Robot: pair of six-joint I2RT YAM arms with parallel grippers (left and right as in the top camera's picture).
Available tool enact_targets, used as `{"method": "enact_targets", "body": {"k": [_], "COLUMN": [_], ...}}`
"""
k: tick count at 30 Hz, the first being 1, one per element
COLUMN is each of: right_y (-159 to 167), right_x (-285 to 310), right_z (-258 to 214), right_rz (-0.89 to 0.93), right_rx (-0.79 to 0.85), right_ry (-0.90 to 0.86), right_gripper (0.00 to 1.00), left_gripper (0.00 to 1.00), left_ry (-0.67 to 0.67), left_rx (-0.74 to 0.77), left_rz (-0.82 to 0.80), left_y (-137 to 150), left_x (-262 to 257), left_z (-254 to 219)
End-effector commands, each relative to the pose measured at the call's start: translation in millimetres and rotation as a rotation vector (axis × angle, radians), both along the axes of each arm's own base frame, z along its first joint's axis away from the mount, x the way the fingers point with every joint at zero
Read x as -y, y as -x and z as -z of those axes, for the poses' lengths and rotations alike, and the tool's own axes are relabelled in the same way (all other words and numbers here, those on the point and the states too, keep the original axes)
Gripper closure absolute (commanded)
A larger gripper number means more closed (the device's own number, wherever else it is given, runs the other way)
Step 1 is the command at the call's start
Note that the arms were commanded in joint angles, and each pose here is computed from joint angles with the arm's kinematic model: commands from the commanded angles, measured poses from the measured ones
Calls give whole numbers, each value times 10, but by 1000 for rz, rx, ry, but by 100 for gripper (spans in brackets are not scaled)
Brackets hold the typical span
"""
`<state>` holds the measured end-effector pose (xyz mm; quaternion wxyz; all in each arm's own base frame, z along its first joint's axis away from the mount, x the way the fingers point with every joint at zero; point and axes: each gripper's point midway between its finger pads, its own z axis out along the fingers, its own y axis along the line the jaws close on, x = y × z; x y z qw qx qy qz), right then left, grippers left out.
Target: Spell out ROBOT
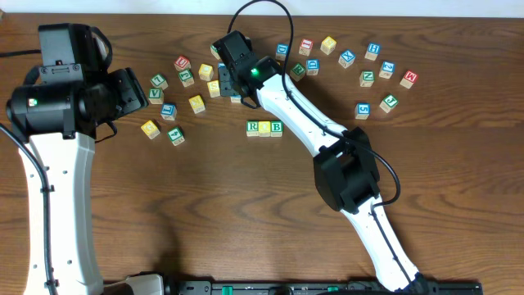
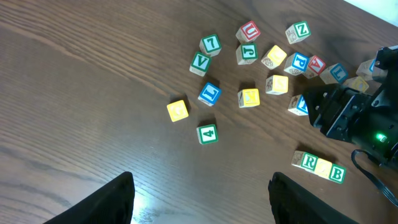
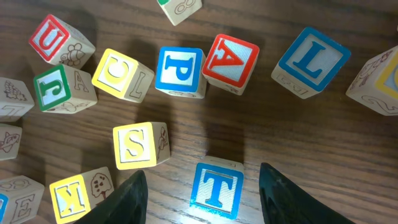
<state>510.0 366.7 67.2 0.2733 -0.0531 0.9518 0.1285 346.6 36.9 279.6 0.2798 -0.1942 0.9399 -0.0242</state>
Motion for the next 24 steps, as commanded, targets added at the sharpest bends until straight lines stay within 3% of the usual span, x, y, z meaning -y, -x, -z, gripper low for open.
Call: {"method": "enact_targets", "body": {"k": [1, 13, 24], "right_y": [2, 3, 5], "right_x": [-14, -17, -287], "right_z": [56, 55, -186], "right_rz": [13, 8, -168], "right_rx": [2, 3, 70], "right_ry": [11, 12, -24], "right_gripper": [48, 48, 48], "left_gripper": [32, 32, 32], "left_ry": [3, 3, 3], "left_rx": [-3, -3, 3], "left_rz": [-12, -12, -12], "left_y": [-5, -5, -19], "left_x": [-17, -17, -17], "left_z": [11, 11, 5]}}
